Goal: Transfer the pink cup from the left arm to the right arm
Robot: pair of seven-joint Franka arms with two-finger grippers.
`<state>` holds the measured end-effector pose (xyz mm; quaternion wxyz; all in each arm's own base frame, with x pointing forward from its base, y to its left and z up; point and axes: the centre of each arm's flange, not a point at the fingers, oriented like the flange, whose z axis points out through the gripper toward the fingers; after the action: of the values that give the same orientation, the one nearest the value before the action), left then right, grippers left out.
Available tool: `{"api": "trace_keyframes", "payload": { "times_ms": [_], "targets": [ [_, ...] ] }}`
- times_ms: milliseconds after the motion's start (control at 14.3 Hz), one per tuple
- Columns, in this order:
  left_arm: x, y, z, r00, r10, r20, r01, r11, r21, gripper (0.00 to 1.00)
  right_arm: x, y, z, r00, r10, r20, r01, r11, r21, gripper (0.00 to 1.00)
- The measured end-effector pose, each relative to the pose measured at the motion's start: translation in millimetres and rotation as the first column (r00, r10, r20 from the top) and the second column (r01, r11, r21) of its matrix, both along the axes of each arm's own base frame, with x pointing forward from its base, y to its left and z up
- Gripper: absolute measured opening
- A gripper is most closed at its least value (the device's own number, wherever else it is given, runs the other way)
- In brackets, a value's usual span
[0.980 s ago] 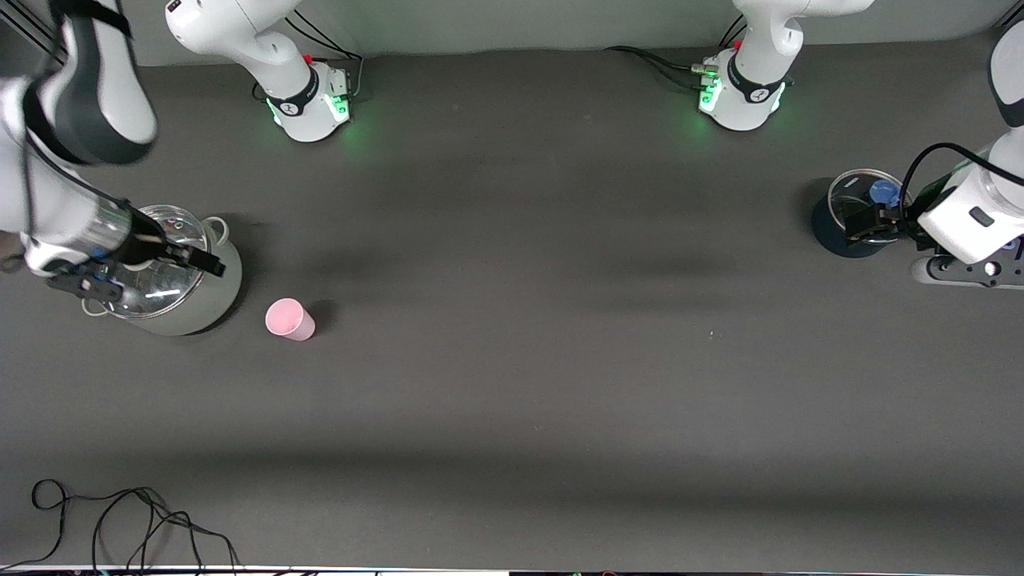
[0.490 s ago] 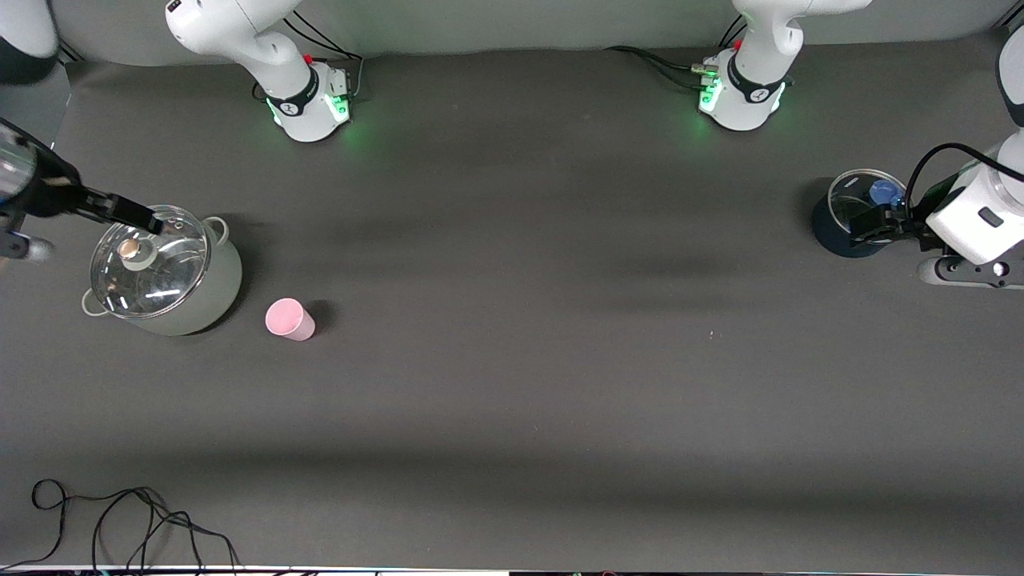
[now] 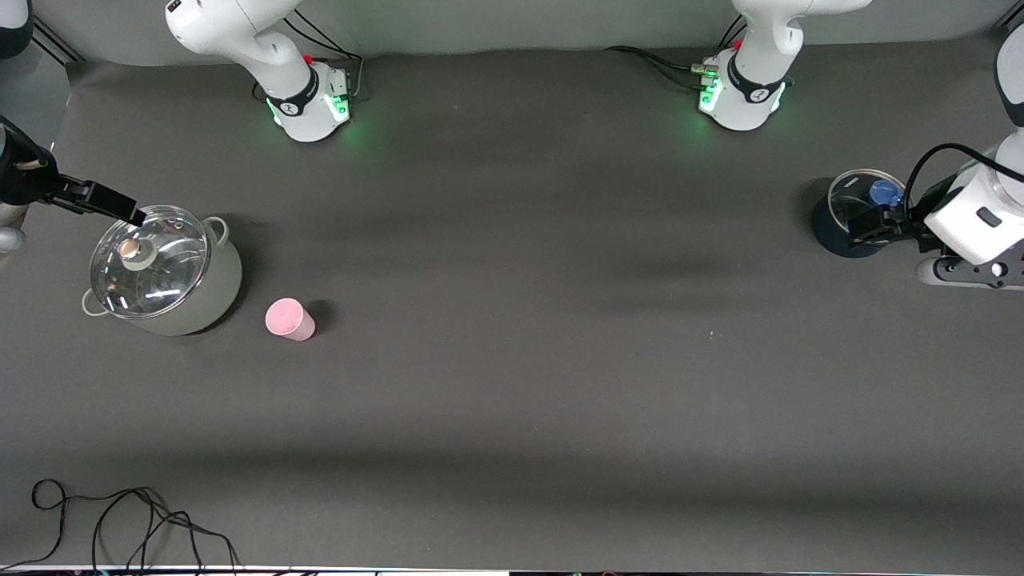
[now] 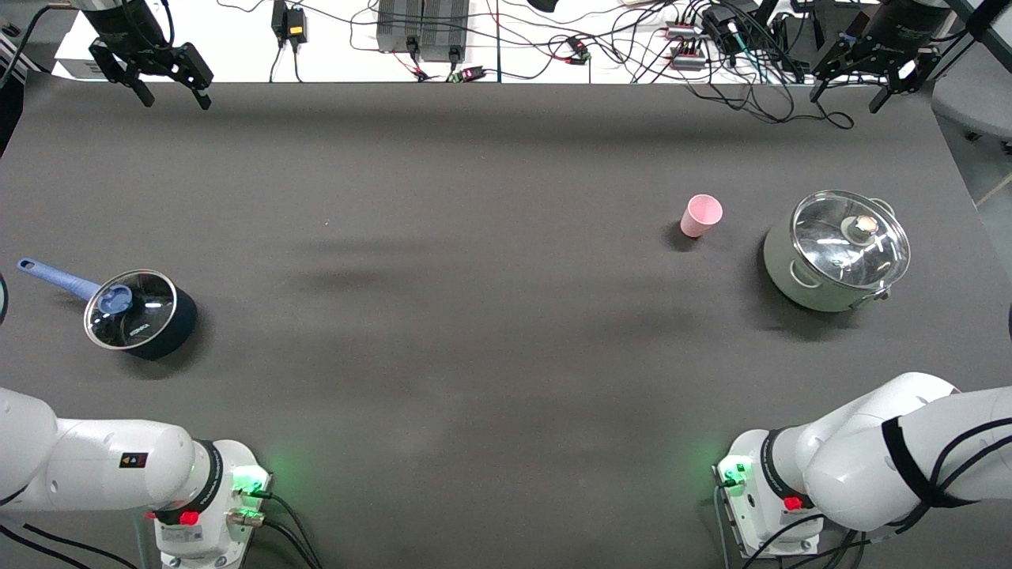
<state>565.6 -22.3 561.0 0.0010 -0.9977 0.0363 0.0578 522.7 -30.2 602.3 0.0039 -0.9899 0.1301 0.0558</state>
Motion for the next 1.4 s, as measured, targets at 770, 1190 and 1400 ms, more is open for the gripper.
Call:
{"api": "trace_keyframes", "payload": {
  "times_ms": [770, 1190, 1400],
  "targets": [
    [4.6, -0.3, -1.5, 1.000, -0.001, 0.021, 0.001, 1.000, -0.001, 1.00, 1.5, 1.0, -1.3, 1.000, 0.013, -0.001, -0.013, 1.000, -0.002, 1.00],
    [7.6, 0.7, -4.3, 1.000, 0.000, 0.026, 0.000, 1.000, -0.001, 1.00, 1.7, 1.4, -1.6, 1.000, 0.013, -0.001, -0.013, 1.000, -0.005, 1.00],
    [9.1, 2.5, -5.8, 1.000, 0.004, 0.025, -0.003, 1.000, -0.001, 1.00, 0.7, 2.4, 0.4, 1.000, 0.017, 0.002, -0.017, 1.000, -0.014, 1.00]
  ]
}}
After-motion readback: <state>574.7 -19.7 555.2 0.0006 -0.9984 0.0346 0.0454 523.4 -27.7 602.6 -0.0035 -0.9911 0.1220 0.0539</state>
